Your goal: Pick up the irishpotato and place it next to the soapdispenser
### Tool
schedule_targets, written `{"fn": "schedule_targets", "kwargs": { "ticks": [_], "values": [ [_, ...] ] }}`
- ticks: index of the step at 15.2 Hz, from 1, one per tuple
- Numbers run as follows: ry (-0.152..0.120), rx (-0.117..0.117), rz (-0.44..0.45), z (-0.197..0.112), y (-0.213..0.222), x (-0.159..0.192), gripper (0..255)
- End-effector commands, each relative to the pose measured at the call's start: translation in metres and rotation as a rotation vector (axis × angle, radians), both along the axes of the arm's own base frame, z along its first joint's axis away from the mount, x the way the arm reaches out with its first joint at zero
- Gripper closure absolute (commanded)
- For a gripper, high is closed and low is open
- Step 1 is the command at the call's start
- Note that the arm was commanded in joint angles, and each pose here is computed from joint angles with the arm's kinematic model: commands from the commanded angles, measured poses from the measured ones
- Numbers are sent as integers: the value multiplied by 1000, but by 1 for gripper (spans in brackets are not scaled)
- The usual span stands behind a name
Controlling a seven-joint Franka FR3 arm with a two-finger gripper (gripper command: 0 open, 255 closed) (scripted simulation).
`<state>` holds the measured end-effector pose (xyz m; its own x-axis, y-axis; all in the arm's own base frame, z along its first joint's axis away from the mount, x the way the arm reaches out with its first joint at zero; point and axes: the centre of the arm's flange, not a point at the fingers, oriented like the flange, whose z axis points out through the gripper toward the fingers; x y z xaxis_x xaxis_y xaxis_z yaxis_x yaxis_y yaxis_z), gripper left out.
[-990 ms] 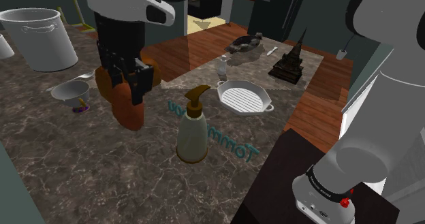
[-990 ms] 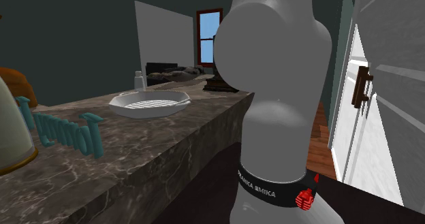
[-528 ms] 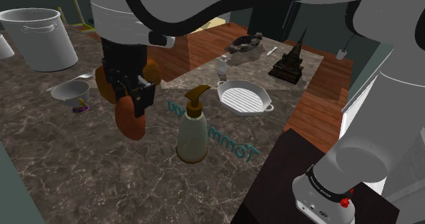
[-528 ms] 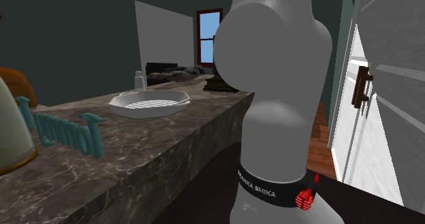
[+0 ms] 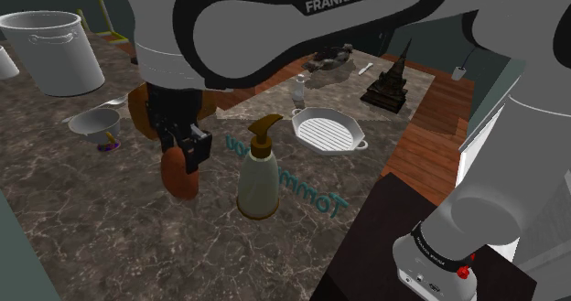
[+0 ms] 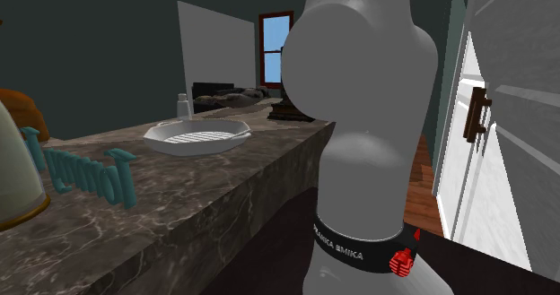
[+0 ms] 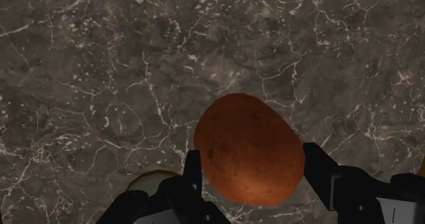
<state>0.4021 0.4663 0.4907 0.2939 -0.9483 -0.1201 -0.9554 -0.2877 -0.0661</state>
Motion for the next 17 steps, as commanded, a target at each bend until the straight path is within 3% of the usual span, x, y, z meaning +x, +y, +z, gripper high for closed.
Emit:
{"fn": "schedule_targets", "kwargs": {
  "ticks": [1,17],
  "values": [
    [0,0,0,-11,0,1,255],
    [0,0,0,-96,0,1,255]
  ]
}}
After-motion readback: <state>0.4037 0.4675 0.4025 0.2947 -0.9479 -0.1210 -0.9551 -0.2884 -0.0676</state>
